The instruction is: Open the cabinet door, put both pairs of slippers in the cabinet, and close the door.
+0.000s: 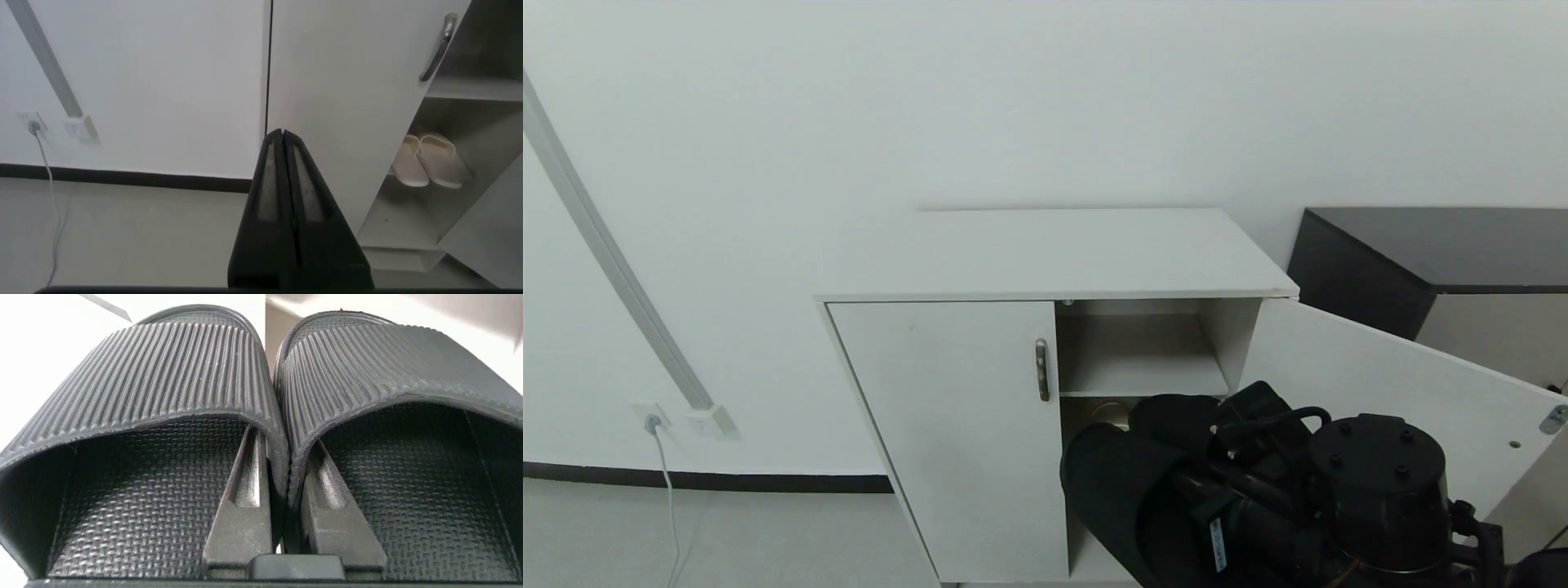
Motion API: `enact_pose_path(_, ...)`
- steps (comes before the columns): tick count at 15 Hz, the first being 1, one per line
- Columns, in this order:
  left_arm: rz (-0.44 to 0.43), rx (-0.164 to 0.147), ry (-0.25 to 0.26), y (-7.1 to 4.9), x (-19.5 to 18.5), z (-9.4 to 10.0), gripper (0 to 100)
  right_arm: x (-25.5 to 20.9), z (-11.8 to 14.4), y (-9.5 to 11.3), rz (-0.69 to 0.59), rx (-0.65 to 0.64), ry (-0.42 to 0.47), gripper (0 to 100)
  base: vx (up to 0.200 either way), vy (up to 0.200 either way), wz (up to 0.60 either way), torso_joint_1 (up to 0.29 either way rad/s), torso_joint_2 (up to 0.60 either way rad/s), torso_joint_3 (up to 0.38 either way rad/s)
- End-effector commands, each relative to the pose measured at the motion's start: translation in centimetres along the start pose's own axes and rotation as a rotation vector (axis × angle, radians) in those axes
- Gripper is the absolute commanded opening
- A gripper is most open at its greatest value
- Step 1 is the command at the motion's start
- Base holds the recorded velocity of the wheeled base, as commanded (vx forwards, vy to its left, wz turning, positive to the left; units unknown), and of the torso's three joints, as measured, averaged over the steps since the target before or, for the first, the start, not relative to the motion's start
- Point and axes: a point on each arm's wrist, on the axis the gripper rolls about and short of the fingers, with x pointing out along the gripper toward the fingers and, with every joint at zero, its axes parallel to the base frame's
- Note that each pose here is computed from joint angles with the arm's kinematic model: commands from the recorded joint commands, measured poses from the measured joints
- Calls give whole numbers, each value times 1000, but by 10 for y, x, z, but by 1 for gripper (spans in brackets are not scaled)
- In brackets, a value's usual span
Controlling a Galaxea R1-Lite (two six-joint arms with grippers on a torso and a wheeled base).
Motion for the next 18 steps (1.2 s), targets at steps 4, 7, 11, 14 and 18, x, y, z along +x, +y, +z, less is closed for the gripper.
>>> enact_pose_path(4,0,0,1,0,0,0,0,0,-1,0,-2,0,1,0,0,0,0,-162,484,319)
enact_pose_path(7,0,0,0,0,0,0,0,-1,-2,0,-2,-12,4,0,0,0,0,-136,471,326)
enact_pose_path(11,0,-2,0,0,0,0,0,0,-2,0,-1,-13,6,0,0,0,0,-105,454,344)
enact_pose_path(14,0,0,1,0,0,0,0,0,-3,0,0,-14,9,0,0,0,0,-66,440,375)
enact_pose_path(18,0,-2,1,0,0,0,0,1,-4,0,-2,-16,16,0,0,0,0,-9,237,206)
